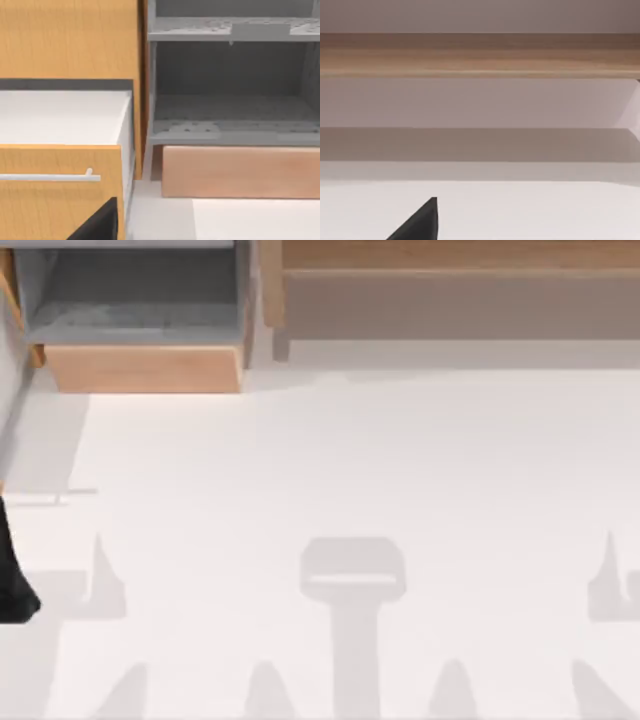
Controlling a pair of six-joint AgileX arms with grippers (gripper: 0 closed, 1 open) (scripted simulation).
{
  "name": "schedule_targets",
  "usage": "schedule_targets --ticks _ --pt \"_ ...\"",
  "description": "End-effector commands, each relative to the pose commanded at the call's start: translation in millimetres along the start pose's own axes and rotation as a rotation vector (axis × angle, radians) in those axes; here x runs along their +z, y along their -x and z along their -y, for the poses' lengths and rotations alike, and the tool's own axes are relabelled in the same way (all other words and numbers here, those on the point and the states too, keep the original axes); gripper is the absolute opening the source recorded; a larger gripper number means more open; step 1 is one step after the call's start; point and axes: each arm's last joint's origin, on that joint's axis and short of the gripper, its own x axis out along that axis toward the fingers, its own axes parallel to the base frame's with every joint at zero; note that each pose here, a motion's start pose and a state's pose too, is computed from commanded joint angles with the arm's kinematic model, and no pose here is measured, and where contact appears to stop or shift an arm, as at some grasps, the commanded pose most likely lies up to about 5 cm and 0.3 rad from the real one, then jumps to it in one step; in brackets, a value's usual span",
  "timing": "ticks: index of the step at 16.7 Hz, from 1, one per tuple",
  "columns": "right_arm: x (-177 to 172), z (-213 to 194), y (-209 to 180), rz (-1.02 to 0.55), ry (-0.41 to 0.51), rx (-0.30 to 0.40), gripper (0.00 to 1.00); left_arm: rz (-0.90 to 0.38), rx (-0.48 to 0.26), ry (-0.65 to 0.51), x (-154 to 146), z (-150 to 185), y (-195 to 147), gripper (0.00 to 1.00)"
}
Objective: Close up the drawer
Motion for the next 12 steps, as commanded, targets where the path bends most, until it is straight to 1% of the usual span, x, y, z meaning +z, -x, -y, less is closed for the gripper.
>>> schedule_targets --ticks 2,4,8,12 --pt "0 0 0 0.000 0.000 0.000 1.00 0.001 0.000 0.000 1 0 0 1.00" --pt "0 0 0 0.000 0.000 0.000 1.00 0.017 0.003 -0.002 10 2 0 1.00" --pt "0 0 0 0.000 0.000 0.000 1.00 0.040 0.015 0.002 47 16 -9 1.00" --pt "0 0 0 0.000 0.000 0.000 1.00 0.007 0.016 -0.001 80 45 -35 1.00"
